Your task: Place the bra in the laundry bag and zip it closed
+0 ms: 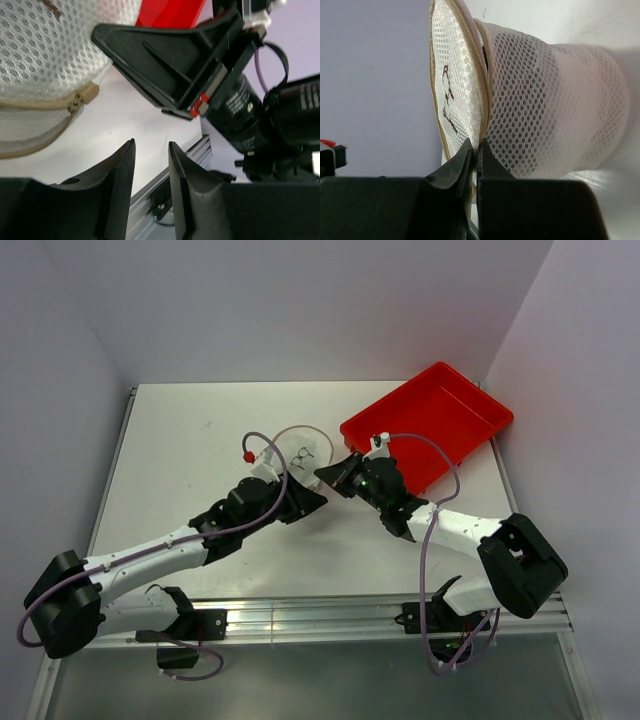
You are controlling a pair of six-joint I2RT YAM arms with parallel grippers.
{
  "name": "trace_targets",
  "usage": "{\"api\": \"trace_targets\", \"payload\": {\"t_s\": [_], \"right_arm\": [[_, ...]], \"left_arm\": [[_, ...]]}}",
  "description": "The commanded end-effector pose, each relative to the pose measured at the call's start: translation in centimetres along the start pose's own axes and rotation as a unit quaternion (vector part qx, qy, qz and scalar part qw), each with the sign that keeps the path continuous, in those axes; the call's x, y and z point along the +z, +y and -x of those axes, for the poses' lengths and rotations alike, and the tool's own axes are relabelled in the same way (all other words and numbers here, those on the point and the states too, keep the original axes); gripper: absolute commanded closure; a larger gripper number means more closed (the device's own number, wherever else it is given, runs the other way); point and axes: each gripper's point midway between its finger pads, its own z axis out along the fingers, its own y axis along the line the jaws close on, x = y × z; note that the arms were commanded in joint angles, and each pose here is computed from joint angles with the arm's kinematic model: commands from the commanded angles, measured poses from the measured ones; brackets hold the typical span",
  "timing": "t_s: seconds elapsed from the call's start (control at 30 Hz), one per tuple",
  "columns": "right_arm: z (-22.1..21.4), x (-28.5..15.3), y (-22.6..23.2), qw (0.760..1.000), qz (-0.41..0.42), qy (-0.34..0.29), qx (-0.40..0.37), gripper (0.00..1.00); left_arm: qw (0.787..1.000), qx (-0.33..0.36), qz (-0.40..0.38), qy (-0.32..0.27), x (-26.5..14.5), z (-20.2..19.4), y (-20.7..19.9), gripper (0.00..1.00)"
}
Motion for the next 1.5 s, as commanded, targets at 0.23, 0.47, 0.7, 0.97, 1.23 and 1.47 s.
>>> {"api": "trace_targets", "payload": {"t_s": [0.23, 0.47, 0.7, 0.97, 1.23, 1.47], "right_arm": [[0.6, -1.1, 0.6, 0.999, 0.025, -0.027, -0.016, 1.0], [0.8, -1.3, 0.6, 0.999, 0.026, -0.033, -0.023, 1.0], [0.8, -1.5, 0.7, 0.998, 0.034, -0.037, -0.023, 1.0], [0.9, -1.4, 0.7, 0.998, 0.035, -0.037, -0.028, 1.0], [0.5, -1.3, 0.7, 0.998, 0.035, -0.029, -0.039, 1.0], [0.6, -1.6, 1.2, 0.997, 0.038, -0.031, -0.057, 1.0]], "left_arm": [[0.993, -0.066, -0.003, -0.094, 2.0, 2.7, 0.3, 0.58], [0.993, -0.073, 0.015, -0.09, 2.2, 2.1, 1.5, 0.59], [0.992, -0.054, 0.042, -0.102, 2.0, 2.6, 2.4, 0.63], [0.991, -0.014, 0.087, -0.1, 2.9, 3.0, 3.4, 0.64], [0.989, 0.005, 0.11, -0.094, 4.0, 2.9, 3.9, 0.59], [0.981, 0.053, 0.151, -0.107, 3.9, 4.1, 4.6, 0.6]]}}
